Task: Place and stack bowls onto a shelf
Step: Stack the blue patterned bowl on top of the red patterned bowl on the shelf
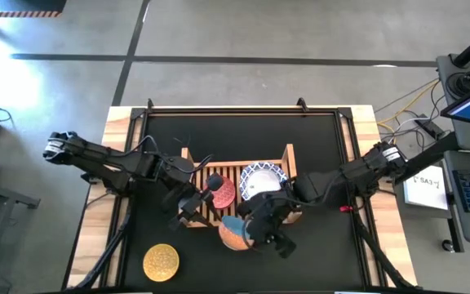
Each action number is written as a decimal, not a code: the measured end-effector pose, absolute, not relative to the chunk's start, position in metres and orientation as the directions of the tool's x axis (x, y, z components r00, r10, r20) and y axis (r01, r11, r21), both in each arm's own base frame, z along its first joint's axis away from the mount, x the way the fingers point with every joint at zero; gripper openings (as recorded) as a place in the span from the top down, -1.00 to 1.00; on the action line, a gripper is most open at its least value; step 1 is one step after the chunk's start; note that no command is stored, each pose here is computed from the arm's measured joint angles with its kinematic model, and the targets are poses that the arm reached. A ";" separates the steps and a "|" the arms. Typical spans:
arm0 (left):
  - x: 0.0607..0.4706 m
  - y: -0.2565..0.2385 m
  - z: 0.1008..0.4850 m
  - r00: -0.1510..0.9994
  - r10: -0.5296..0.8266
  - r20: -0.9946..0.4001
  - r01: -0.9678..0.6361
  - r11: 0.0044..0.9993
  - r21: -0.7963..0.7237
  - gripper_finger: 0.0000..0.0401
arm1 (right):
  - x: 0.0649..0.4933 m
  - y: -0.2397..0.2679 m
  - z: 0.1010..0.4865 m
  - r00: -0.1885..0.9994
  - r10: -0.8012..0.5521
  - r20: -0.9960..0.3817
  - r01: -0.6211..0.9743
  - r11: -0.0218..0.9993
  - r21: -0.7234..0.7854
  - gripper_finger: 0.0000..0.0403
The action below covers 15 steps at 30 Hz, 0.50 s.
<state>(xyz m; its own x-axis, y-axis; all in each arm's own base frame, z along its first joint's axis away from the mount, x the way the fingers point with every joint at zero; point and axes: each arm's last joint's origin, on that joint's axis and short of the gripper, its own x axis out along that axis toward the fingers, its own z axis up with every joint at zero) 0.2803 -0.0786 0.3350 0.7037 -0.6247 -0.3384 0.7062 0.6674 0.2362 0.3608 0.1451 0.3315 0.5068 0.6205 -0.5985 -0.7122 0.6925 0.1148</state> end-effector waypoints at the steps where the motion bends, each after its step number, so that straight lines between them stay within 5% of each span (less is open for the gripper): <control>1: 0.280 -0.079 0.335 0.704 -0.624 -0.339 0.706 0.668 0.235 0.48 | 0.362 0.143 0.332 0.503 0.627 -0.595 -0.719 0.686 0.115 0.94; 15: 0.283 -0.076 0.336 0.760 -0.558 -0.333 0.641 0.731 0.236 0.40 | 0.370 0.116 0.333 0.478 0.680 -0.555 -0.789 0.611 0.068 0.94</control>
